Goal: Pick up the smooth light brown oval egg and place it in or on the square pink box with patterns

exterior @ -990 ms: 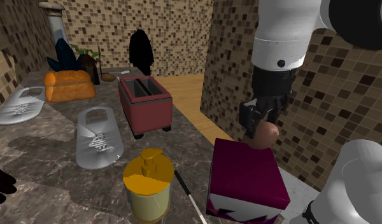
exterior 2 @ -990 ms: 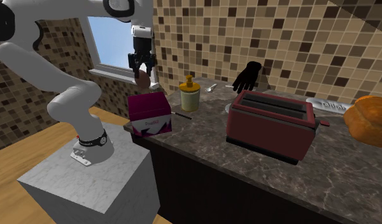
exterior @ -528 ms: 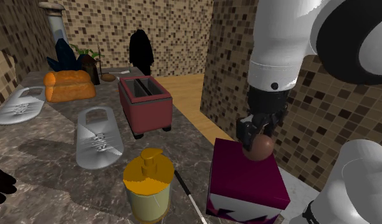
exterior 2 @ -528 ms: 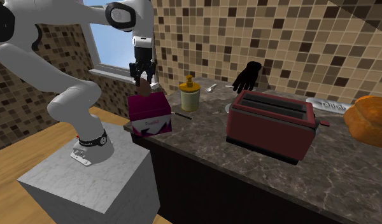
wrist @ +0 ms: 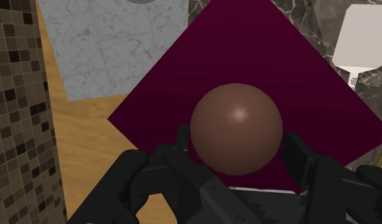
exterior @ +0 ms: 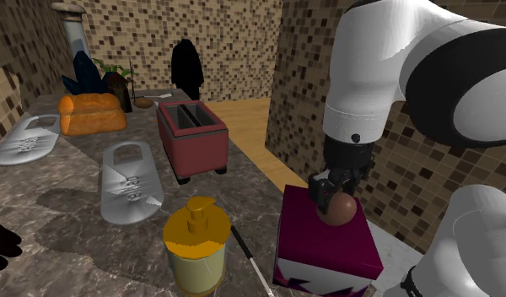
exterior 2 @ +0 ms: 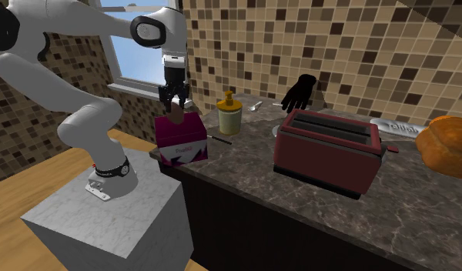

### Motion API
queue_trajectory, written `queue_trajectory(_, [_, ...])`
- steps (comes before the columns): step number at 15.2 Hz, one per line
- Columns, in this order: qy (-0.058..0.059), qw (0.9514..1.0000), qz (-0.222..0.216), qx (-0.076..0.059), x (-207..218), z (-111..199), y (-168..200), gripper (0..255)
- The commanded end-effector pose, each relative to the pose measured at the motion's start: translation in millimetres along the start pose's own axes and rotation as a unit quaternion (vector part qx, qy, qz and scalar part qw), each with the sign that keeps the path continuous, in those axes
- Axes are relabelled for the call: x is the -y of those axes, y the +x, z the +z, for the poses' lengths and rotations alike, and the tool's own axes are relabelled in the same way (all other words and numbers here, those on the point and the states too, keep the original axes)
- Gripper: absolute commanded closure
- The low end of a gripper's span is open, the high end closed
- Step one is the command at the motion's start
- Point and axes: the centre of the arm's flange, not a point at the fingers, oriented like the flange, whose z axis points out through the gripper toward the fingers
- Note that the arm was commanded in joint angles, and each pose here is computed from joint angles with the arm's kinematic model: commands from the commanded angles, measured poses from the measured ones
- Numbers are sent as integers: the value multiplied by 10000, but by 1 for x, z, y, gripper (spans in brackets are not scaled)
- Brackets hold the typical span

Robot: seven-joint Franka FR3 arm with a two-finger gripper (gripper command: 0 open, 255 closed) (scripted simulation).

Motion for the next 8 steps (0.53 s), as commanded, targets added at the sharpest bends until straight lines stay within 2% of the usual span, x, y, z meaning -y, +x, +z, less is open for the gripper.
queue_trajectory(1, [-14,10000,0,19,0,4,1,255])
queue_trajectory(6, [-14,10000,0,19,0,4,1,255])
queue_trajectory(7, [-14,10000,0,19,1,4,1,0])
queue_trajectory(8, [-14,10000,0,19,1,4,1,0])
